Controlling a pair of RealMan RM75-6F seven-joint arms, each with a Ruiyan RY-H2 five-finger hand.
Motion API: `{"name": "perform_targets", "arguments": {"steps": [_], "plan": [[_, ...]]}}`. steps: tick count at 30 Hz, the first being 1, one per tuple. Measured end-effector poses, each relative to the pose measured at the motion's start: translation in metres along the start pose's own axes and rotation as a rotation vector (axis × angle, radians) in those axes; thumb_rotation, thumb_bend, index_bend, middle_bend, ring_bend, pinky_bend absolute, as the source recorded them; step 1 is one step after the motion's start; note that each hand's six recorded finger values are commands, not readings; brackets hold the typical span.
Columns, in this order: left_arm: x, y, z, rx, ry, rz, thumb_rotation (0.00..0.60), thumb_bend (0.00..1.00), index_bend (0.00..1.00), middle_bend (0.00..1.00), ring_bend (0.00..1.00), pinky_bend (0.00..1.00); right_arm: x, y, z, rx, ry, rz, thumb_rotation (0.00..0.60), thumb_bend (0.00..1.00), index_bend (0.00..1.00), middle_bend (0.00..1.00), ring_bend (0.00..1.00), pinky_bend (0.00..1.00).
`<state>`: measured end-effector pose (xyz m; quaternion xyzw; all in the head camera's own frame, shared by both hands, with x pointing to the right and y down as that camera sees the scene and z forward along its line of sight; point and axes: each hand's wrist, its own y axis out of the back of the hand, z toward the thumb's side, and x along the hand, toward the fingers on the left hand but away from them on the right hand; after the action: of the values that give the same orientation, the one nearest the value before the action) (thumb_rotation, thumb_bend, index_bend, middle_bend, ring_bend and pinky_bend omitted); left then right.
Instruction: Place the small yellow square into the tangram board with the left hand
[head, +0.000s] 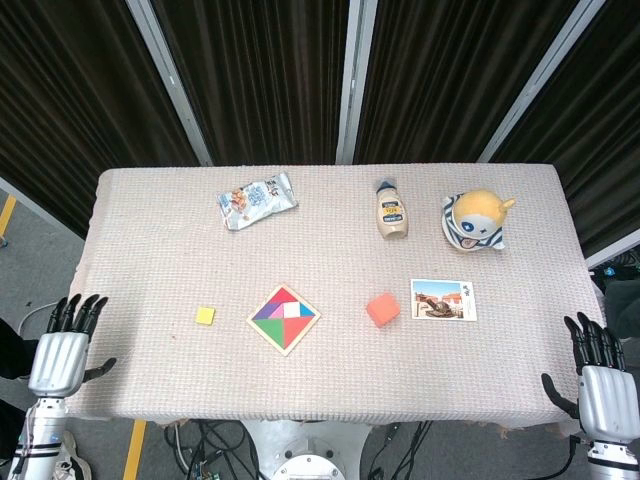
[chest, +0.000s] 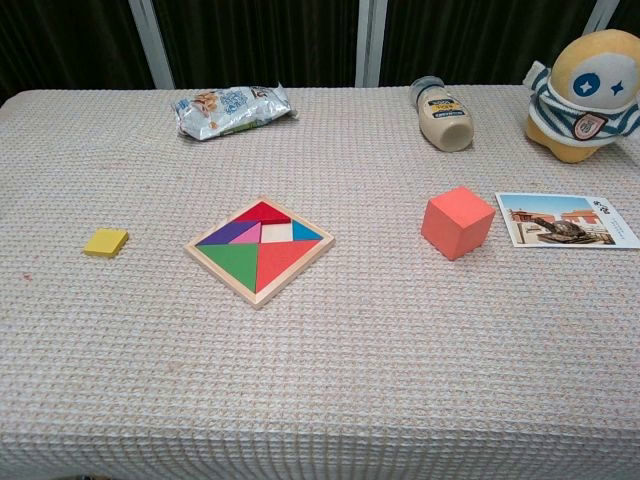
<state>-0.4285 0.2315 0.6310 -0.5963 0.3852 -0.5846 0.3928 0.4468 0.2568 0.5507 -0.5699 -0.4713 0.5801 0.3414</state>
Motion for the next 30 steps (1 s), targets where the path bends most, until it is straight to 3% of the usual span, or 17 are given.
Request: {"name": "perform_targets", "arguments": {"steps": [6, 11, 18, 23, 30], "plan": [[0.001, 0.003, 0.005, -0.023, -0.017, 0.007, 0.6, 0.0, 0.1, 0.08, 0.0, 0.0, -0.001, -0.001, -0.001, -0.004, -0.004, 0.002, 0.6, 0.18, 0.0, 0.0, 0.0, 0.0], [0.004, 0.003, 0.016, -0.08, -0.051, -0.027, 0.6, 0.0, 0.11, 0.08, 0.0, 0.0, -0.003, 0.001, 0.0, -0.013, -0.003, -0.006, 0.6, 0.18, 0.0, 0.0, 0.0, 0.0], [0.028, 0.004, 0.055, -0.133, -0.154, -0.075, 0.6, 0.0, 0.12, 0.07, 0.0, 0.0, -0.003, 0.006, 0.005, 0.003, 0.022, -0.012, 0.6, 0.18, 0.0, 0.0, 0.0, 0.0], [0.054, 0.001, 0.091, -0.084, -0.228, -0.115, 0.6, 0.0, 0.12, 0.03, 0.0, 0.0, -0.008, 0.008, 0.003, -0.004, 0.014, -0.013, 0.6, 0.18, 0.0, 0.0, 0.0, 0.0], [0.083, -0.013, 0.136, 0.012, -0.273, -0.235, 0.6, 0.0, 0.14, 0.0, 0.0, 0.0, -0.016, 0.014, 0.005, -0.011, 0.037, -0.026, 0.6, 0.18, 0.0, 0.0, 0.0, 0.0]]}}
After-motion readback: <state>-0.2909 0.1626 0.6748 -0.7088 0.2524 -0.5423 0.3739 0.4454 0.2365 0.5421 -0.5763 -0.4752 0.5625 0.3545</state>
